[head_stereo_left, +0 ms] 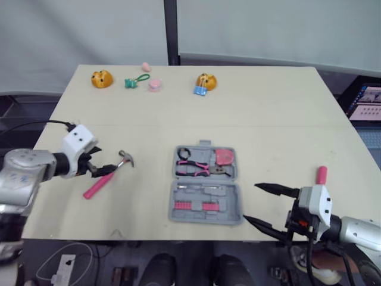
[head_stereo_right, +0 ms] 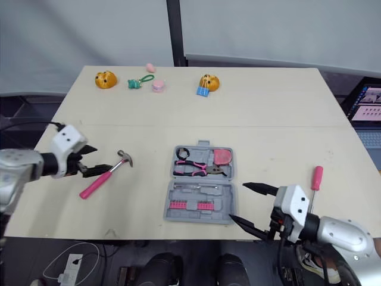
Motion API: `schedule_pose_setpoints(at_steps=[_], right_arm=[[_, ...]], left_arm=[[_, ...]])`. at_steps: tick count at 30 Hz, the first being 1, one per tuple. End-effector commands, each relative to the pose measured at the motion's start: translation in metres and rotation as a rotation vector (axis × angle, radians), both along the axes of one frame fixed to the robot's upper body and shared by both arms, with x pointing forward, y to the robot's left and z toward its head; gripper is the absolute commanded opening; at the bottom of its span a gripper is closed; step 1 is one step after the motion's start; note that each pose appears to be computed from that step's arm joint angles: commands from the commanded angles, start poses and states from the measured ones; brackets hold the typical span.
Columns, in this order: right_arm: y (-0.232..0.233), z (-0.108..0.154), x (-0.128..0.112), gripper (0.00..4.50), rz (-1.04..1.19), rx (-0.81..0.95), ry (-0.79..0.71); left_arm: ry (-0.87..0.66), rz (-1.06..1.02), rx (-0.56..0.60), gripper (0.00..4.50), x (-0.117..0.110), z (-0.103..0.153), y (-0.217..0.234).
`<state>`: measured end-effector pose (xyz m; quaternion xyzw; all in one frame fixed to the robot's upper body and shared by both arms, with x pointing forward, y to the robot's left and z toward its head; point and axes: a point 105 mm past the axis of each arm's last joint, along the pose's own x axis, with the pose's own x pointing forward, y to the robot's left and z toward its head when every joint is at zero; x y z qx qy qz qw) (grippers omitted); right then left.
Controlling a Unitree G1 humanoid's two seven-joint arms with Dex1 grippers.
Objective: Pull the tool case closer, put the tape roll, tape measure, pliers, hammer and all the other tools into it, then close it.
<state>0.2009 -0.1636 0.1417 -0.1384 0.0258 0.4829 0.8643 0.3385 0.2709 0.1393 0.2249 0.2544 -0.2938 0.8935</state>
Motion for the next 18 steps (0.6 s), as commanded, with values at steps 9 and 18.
schedule_pose_setpoints(at_steps=[9,18], right_arm=[[-0.009,0.01,-0.009,4.5,-0.069,-0.033,-0.063],[-0.015,0.009,-0.014,4.5,-0.099,-0.044,-0.057]], left_arm=[[0.039,-0.046,-0.015,4.47,0.019,-0.038,0.0],[0.023,-0.008,-0.046,4.47,0.026,-0.048,0.007]])
